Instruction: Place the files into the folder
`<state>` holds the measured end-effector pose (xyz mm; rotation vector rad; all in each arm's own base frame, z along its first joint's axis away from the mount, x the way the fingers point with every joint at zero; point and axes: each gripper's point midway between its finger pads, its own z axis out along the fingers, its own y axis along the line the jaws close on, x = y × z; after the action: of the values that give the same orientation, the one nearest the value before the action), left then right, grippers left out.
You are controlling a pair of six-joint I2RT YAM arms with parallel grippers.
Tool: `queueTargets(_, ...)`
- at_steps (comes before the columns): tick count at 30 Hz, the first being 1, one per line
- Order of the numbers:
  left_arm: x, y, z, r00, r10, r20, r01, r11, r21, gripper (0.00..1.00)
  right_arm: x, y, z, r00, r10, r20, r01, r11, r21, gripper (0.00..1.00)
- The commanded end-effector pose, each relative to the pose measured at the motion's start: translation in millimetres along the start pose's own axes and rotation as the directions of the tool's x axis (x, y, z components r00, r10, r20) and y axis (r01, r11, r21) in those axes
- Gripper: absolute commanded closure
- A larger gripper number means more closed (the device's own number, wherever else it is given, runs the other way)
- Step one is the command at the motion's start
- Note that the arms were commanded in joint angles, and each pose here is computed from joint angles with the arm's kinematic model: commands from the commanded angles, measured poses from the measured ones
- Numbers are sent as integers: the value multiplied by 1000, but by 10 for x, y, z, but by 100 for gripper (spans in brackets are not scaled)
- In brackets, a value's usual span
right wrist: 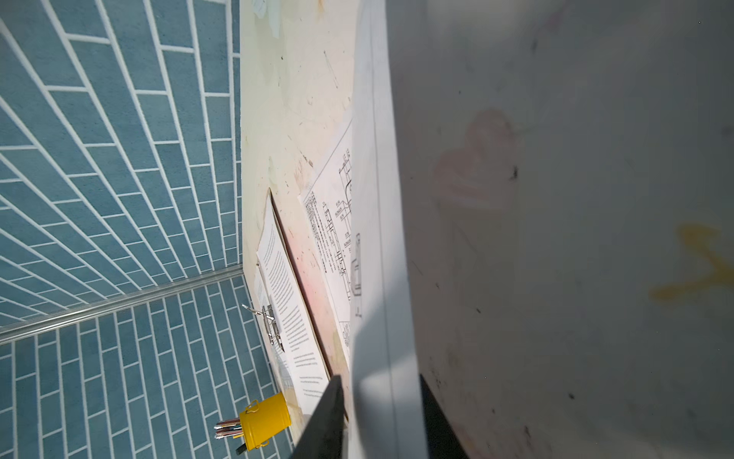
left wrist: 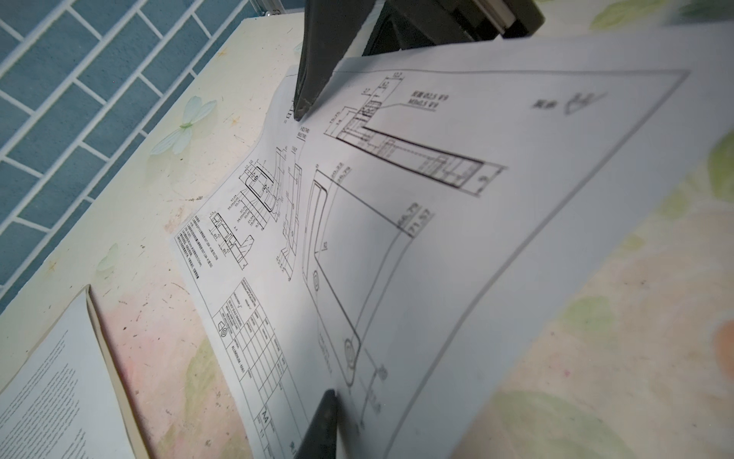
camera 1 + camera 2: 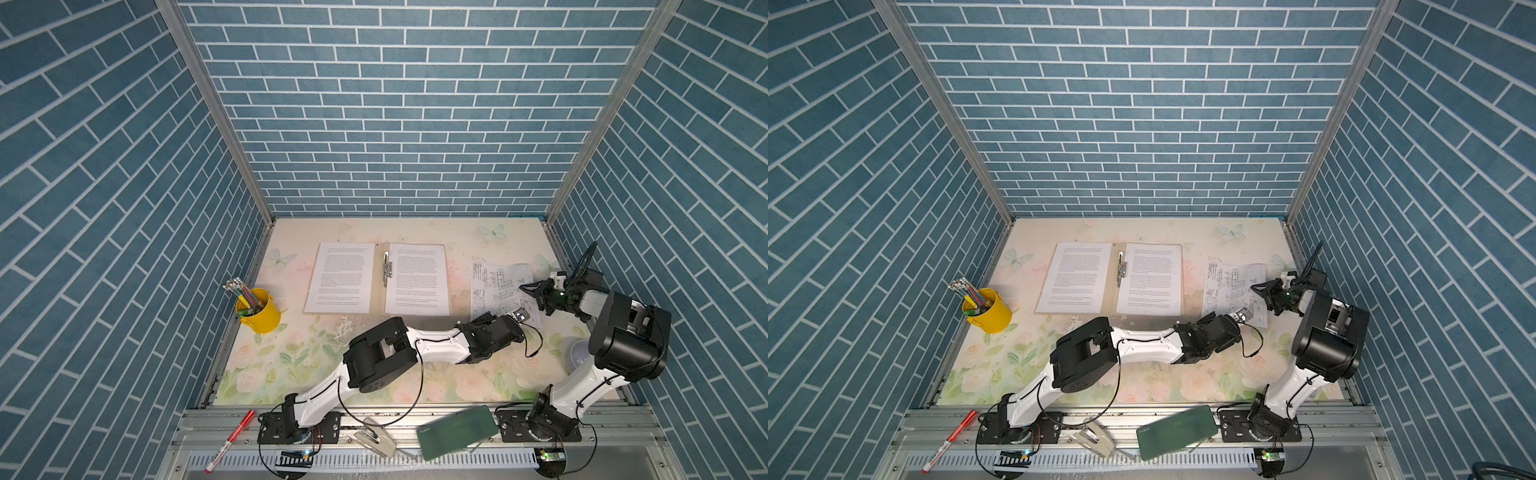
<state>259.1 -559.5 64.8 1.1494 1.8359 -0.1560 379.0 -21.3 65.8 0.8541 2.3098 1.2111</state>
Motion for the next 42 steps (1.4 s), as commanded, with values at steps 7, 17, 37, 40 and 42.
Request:
queueTargets(7, -183, -6, -126, 999, -15, 46, 14, 1000, 13, 75, 29, 25, 32, 1000, 1, -21, -2, 999, -33, 92)
queueTargets(17, -188, 16, -173, 999, -13, 49, 13, 1000, 10, 49, 17, 44, -5, 1000, 1, -15, -1, 1000, -11, 100)
queueTargets(37, -203, 1619, -1205, 948, -303, 101, 314, 941, -124, 0, -7, 1003, -102, 989, -144, 33, 140, 985, 104, 100)
queueTargets(40, 104, 2099, -1281, 905, -422, 56, 425, 886, -187, 0, 111, 1345, -8, 980, -195, 31, 190, 974, 126, 100)
queueTargets(42, 322, 2403, -1340, 868, -496, 30, 488, 841, -234, 0, 161, 1553, 34, 976, -213, 51, 205, 970, 128, 100)
